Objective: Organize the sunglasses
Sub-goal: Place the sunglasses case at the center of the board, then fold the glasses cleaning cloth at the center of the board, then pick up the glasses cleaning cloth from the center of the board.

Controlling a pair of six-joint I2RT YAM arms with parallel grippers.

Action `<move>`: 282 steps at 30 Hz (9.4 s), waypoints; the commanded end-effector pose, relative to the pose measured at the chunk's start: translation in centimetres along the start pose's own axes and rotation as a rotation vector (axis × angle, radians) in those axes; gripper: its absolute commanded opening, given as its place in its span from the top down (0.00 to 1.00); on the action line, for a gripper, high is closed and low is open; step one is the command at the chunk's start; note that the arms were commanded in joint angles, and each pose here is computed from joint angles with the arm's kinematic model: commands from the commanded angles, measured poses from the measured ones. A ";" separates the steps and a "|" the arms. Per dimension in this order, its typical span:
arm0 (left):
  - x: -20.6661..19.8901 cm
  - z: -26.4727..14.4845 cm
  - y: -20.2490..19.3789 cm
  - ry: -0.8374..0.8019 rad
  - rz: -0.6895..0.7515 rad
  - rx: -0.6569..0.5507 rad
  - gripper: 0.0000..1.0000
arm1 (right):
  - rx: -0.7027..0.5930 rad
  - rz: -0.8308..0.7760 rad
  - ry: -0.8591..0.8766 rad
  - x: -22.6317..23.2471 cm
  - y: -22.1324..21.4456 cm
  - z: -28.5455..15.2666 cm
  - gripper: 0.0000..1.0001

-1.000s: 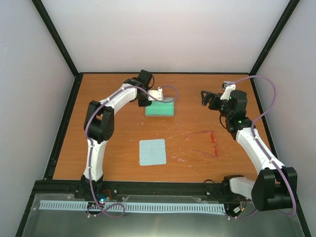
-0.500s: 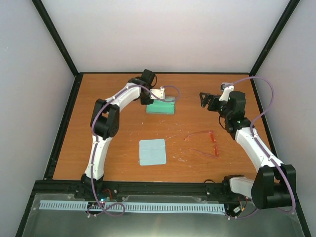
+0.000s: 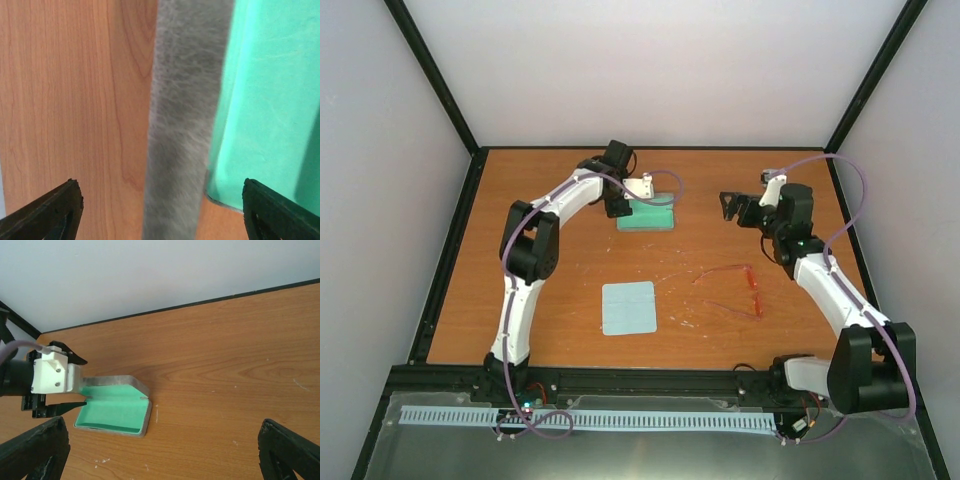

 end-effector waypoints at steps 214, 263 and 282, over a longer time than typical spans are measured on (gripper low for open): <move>-24.4 -10.8 2.8 -0.406 -0.527 -0.320 1.00 | 0.922 -0.422 -0.083 7.9 -27.2 2.1 0.97; -21.2 -9.1 2.0 -0.336 -0.628 -0.312 0.70 | 0.958 -0.348 -0.098 5.6 -27.6 3.8 0.60; -21.8 -8.4 1.4 -0.368 -0.614 -0.285 0.67 | 1.045 -0.334 -0.118 4.5 -29.5 3.6 0.97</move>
Point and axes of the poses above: each gripper's point midway between its finger pads, its own z axis out along the fingers, its own x axis along the line the jaws close on, y = z × x, the point moved 1 cm from there along -z, back along the fingers, and after that the axes turned 10 degrees about z, right-handed, at the moved point
